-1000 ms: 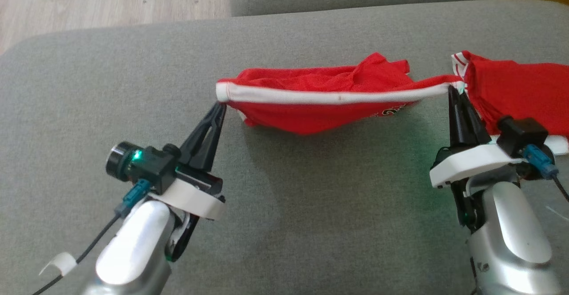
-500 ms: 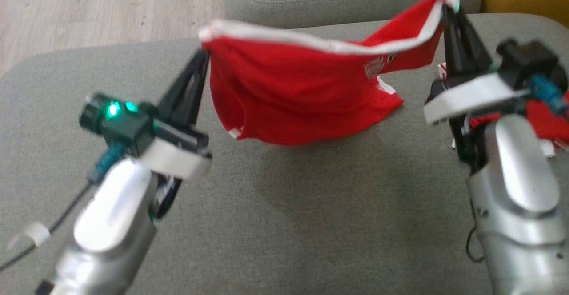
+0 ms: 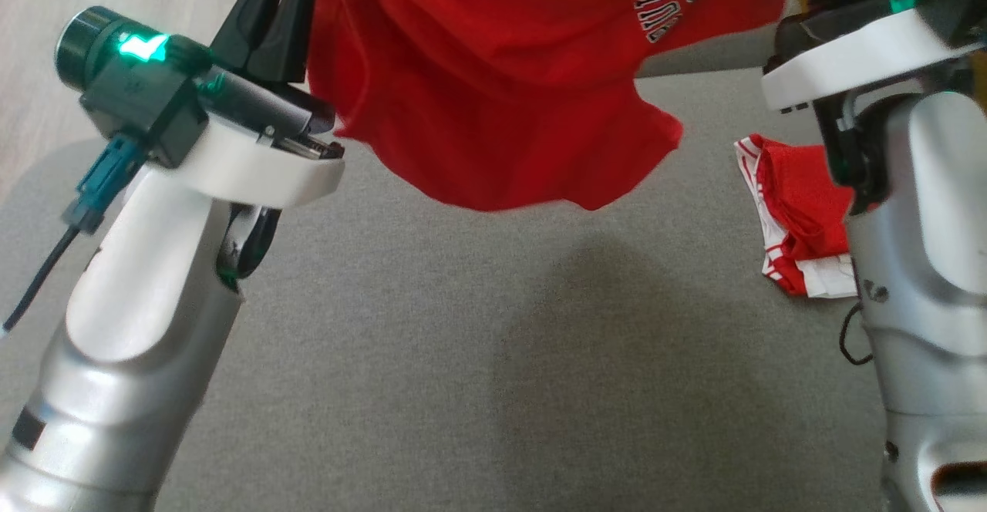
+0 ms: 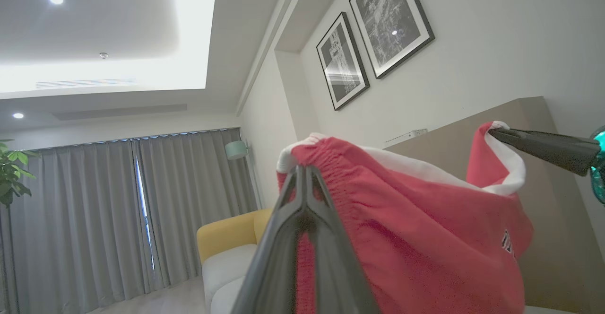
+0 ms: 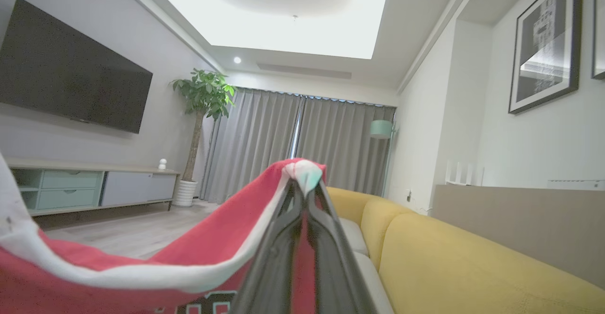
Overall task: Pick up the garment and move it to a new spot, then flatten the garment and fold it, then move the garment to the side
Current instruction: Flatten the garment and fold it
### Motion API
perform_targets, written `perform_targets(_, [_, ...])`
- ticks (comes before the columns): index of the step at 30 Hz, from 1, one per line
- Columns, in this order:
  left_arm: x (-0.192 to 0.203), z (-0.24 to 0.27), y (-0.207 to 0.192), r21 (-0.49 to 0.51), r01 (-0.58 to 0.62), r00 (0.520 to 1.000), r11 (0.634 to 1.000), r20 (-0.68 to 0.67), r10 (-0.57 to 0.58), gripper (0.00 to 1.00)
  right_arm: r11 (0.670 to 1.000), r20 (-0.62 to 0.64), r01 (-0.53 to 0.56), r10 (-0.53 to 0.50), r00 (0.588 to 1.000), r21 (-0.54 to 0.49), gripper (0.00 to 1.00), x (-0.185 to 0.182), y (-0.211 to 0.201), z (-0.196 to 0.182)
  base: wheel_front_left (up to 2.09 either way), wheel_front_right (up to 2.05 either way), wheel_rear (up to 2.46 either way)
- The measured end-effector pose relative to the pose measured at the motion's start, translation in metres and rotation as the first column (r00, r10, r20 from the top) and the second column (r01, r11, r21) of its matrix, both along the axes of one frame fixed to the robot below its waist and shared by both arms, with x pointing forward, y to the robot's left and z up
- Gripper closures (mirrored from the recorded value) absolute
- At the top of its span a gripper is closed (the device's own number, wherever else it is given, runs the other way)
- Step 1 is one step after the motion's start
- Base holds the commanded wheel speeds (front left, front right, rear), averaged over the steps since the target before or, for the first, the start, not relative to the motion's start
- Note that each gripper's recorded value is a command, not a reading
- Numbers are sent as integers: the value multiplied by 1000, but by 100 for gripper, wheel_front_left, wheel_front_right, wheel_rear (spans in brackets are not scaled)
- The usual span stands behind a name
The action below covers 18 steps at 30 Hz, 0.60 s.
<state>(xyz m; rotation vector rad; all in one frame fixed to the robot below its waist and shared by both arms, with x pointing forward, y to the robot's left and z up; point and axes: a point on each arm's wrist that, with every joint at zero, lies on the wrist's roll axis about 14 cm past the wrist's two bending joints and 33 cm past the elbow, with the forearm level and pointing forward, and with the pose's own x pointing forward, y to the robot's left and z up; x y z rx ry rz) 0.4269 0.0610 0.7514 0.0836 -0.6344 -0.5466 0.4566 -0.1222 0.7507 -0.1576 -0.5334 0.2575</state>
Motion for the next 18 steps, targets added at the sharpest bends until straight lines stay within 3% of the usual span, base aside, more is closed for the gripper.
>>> perform_targets(12, [-48, -7, 19, -3, -24, 999, 1000, -26, 24, 100, 1000, -20, 21, -21, 1000, 4, 100, -40, -10, -5, 0, 0, 0])
perform_targets(18, [-40, -10, 26, 9, -43, 997, 999, -64, 43, 100, 1000, -54, 19, -20, 998, -17, 100, -38, -5, -7, 0, 0, 0])
